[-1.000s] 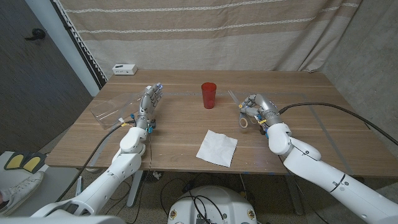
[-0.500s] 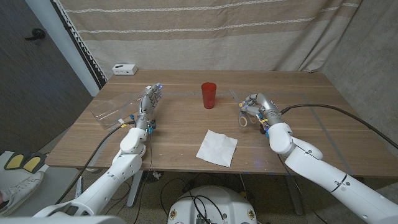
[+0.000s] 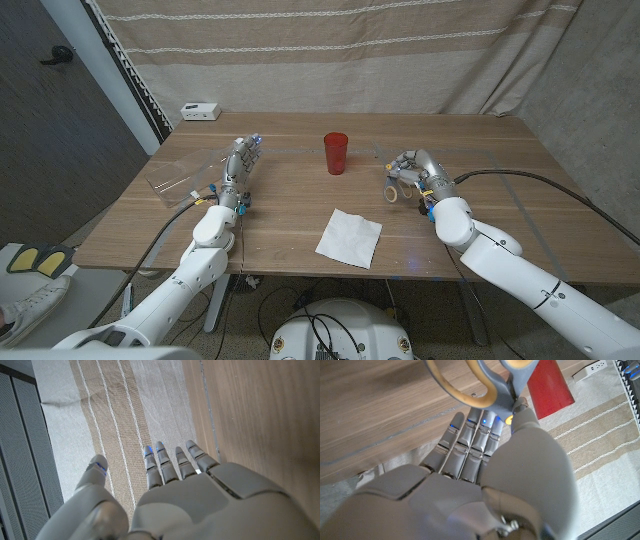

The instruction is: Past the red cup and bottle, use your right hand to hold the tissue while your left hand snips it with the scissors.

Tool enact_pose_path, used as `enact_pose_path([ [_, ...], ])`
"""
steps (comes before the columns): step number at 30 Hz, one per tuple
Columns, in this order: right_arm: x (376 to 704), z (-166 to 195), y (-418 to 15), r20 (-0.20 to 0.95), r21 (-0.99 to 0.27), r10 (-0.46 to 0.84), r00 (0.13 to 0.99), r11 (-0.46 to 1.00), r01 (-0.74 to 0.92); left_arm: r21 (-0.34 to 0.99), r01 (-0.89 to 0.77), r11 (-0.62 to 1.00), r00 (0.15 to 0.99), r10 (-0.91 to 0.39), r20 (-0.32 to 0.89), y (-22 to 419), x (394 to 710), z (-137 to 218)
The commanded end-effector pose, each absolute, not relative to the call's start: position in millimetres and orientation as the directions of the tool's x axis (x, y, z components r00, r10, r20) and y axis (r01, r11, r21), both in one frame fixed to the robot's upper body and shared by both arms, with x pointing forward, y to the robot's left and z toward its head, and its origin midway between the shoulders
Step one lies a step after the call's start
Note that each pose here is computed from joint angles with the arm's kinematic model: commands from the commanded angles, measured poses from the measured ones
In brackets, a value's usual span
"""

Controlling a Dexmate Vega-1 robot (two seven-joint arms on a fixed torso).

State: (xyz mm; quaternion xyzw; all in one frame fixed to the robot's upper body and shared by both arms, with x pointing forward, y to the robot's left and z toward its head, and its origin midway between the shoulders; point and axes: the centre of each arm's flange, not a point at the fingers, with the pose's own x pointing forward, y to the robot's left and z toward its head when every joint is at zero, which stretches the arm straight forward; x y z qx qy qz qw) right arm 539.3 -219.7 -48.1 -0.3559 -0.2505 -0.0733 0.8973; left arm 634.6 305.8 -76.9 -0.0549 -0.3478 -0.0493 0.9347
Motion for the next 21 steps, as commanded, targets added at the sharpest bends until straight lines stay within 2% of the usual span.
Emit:
enact_pose_path([
  [1, 542.8, -51.1, -224.7, 0.464, -0.532, 0.037, 0.885, 0.811, 0.245, -0.031, 0.163, 0.986, 0.746, -0.102, 0.659, 300.9, 634.9, -75.5],
  [5, 543.4, -51.7, -225.6, 0.46, -0.522, 0.034, 0.887, 0.819, 0.239, 0.003, 0.195, 0.981, 0.734, -0.148, 0.662, 294.6, 634.5, -74.7],
  [21, 545.9, -48.3, -224.9, 0.467, -0.508, 0.034, 0.884, 0.828, 0.236, 0.036, 0.24, 0.97, 0.718, -0.202, 0.666, 288.9, 634.8, -71.8],
])
